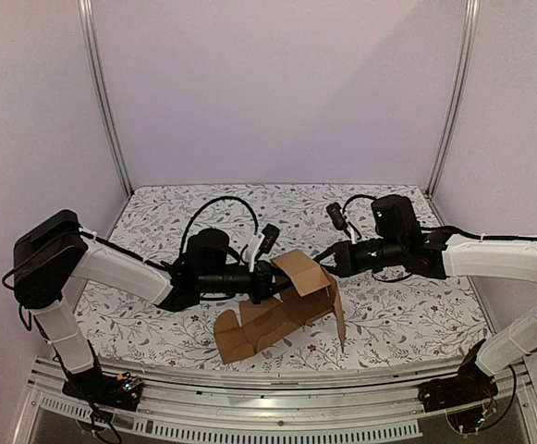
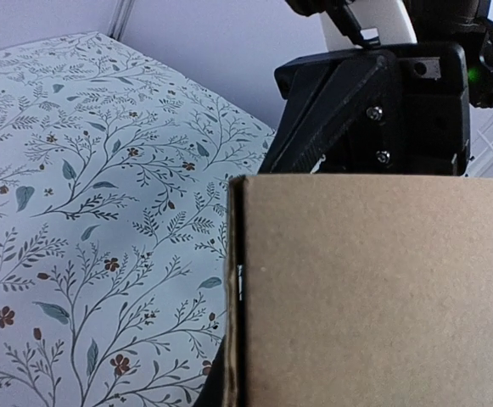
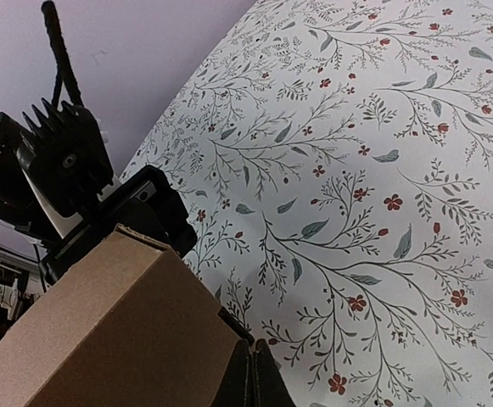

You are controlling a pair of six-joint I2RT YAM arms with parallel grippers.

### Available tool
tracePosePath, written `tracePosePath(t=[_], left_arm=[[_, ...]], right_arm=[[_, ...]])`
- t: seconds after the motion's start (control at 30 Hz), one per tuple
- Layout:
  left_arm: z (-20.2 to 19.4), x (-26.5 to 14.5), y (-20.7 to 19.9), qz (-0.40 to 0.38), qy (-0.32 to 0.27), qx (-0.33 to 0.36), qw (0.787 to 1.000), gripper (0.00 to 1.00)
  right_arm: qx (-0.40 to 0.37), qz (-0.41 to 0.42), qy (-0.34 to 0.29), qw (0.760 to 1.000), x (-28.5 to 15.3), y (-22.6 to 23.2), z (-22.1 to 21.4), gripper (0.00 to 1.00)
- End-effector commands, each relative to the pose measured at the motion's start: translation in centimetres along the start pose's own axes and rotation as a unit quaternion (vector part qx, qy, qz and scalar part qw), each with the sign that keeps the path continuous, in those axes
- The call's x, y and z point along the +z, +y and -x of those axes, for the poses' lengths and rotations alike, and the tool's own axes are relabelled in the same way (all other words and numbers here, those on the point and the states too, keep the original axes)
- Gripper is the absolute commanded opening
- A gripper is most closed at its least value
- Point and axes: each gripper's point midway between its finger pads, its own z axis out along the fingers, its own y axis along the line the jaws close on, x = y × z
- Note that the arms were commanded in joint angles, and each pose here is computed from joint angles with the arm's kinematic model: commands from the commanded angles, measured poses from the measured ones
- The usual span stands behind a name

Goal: Fold the paper box

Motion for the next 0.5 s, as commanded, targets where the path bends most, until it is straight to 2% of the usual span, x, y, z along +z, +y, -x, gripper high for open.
tracePosePath(t=[0.0,0.47], left_arm=[[1.9,-0.3,-0.2,-0.01,-0.026,0.001,1.0,0.0],[3.4,-0.7,1.2,0.019,-0.055,-0.003,0.998,0.0]], right_arm=[[0.0,0.036,-0.005,0.999,0.4,1.7,0.3,0.0],[0.015,0.091,0.021,0.996,1.0,3.7,-0.7,0.0]])
